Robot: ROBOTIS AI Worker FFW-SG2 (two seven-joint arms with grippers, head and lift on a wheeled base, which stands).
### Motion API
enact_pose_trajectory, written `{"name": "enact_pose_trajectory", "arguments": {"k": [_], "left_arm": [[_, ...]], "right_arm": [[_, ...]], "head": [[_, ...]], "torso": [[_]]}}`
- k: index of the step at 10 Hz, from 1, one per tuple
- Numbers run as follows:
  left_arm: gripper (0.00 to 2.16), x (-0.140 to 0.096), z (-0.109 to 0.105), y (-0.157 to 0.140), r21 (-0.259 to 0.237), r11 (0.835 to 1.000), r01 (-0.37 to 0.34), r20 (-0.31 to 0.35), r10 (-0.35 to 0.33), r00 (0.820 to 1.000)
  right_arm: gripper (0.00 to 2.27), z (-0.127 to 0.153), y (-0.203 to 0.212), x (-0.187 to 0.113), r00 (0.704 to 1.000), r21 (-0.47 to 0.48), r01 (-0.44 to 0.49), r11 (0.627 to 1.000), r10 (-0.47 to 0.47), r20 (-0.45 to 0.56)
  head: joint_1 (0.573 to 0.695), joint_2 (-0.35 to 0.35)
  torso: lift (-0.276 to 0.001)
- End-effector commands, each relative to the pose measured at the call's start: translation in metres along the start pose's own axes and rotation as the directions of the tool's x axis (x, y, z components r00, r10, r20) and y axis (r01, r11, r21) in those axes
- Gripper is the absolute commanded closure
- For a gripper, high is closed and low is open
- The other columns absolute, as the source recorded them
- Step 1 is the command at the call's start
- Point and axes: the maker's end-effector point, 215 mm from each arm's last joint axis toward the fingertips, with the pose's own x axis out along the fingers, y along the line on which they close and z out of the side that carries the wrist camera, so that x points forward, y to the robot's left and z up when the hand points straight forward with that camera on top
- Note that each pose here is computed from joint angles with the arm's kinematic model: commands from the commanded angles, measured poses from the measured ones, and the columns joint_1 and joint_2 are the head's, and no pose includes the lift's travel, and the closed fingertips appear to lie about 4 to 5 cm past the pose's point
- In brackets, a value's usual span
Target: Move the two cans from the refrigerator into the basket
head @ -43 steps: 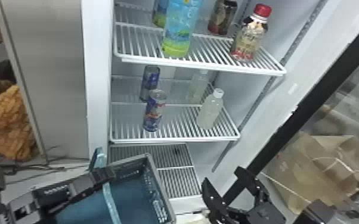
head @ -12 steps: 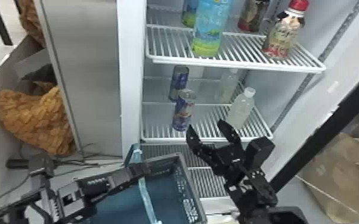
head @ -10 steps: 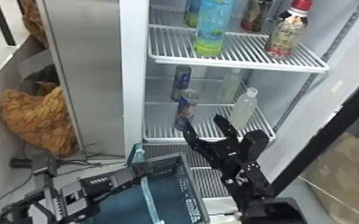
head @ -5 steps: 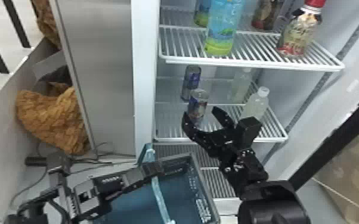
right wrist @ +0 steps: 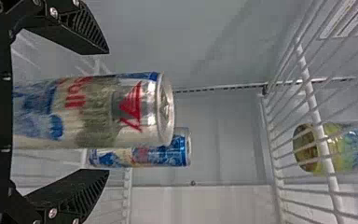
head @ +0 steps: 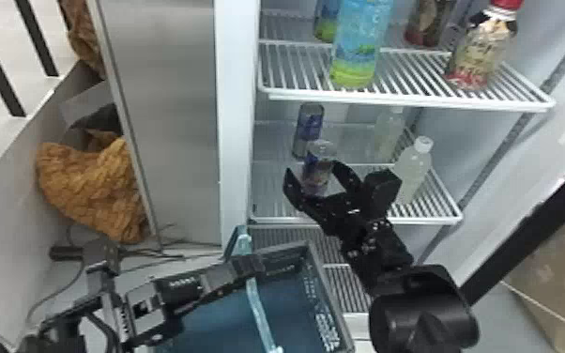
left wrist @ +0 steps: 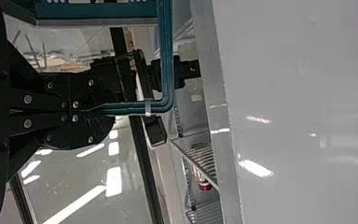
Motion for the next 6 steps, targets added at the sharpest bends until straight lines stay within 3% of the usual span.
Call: {"name": "enact_pose_trajectory", "arguments": {"k": [1,3,4,5,6], "left_arm": [[1.21,0.0004,0.0008,-0.0005,0.002,1.000,0.001,0.000,-0.001,1.000],[1.21,0.0004,0.0008,-0.0005,0.002,1.000,0.001,0.000,-0.001,1.000],[1.21,0.0004,0.0008,-0.0005,0.002,1.000,0.001,0.000,-0.001,1.000],[1.21,0.0004,0.0008,-0.0005,0.002,1.000,0.001,0.000,-0.001,1.000],[1.21,0.0004,0.0008,-0.0005,0.002,1.000,0.001,0.000,-0.001,1.000]], "right_arm": [[0.13,0.0006,0.0034,0.0057,1.000,0.002,-0.007,1.000,0.007,-0.001],[0.16,-0.0031,0.0022,0.0052,1.000,0.007,-0.003,1.000,0.003,-0.007],[0.39,-0.0038,0.0013,0.0063,1.000,0.013,-0.002,1.000,0.002,-0.008],[0.93,-0.0068,0.0003,0.0064,1.000,0.028,0.000,1.000,0.000,-0.012],[1.24,-0.0054,-0.0021,0.0063,1.000,0.024,0.005,1.000,-0.005,-0.010]], "head": [[0.695,-0.129],[0.695,-0.122],[0.695,-0.122],[0.695,-0.122],[0.695,-0.123]], "torso": [[-0.219],[-0.219],[-0.219],[-0.219],[-0.219]]}}
